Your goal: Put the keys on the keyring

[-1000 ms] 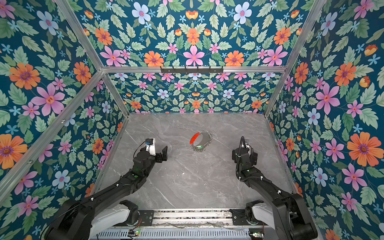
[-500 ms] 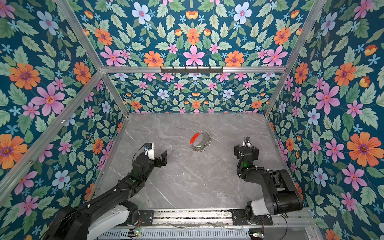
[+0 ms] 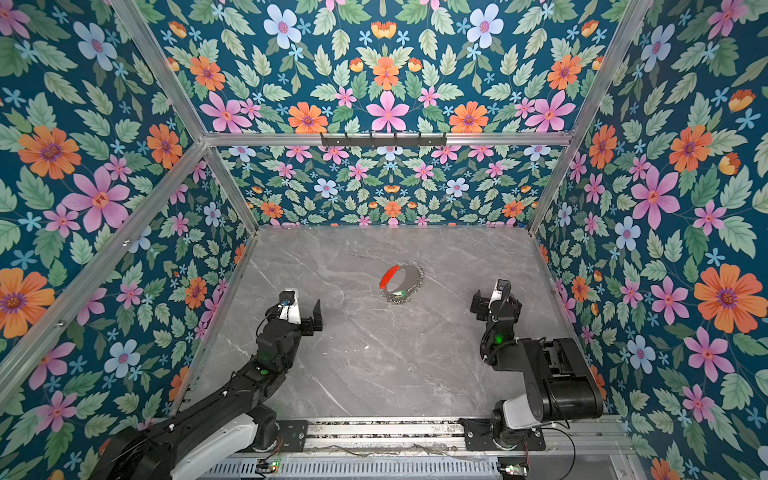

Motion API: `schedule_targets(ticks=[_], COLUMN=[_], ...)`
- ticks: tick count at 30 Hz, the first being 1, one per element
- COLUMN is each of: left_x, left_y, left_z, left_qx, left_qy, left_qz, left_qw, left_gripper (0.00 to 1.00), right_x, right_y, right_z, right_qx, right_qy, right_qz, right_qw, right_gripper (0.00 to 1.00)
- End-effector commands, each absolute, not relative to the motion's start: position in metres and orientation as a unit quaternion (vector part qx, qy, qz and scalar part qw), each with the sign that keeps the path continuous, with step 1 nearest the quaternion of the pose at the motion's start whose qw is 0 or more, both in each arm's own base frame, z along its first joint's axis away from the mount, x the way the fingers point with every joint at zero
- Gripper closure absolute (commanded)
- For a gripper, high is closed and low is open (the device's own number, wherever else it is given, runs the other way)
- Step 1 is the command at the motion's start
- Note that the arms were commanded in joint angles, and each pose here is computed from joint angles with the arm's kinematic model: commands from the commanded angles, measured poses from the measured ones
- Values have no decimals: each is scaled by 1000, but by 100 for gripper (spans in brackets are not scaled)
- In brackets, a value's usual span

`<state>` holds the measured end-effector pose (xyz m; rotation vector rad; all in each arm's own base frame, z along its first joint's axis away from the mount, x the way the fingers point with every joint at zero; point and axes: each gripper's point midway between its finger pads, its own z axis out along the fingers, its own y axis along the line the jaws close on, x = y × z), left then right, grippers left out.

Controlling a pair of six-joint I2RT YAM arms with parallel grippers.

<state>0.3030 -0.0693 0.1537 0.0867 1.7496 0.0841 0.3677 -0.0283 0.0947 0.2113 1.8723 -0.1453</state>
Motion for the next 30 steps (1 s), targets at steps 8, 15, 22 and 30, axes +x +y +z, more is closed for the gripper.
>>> schedule_targets(ticks=[8, 15, 22, 30], left_x=[330, 355, 374, 359], left_y=[-41, -19, -6, 28], left_z=[145, 140, 137, 127], left_qx=[81, 33, 1, -84], left_qy=[736, 735, 748, 722], left_qz=[159, 168, 73, 90], left_qw=[654, 656, 660, 681], left_gripper=[0, 0, 0, 0], right_x=[372, 373, 374, 374], right_y=[-25, -25, -26, -25], right_z=[102, 103, 101, 101], right_qx=[85, 84, 83, 83], right_qy=[795, 796, 800, 800], right_qz=[-54, -50, -39, -38], right_qw=[598, 598, 593, 593], right_gripper=[1, 1, 1, 1])
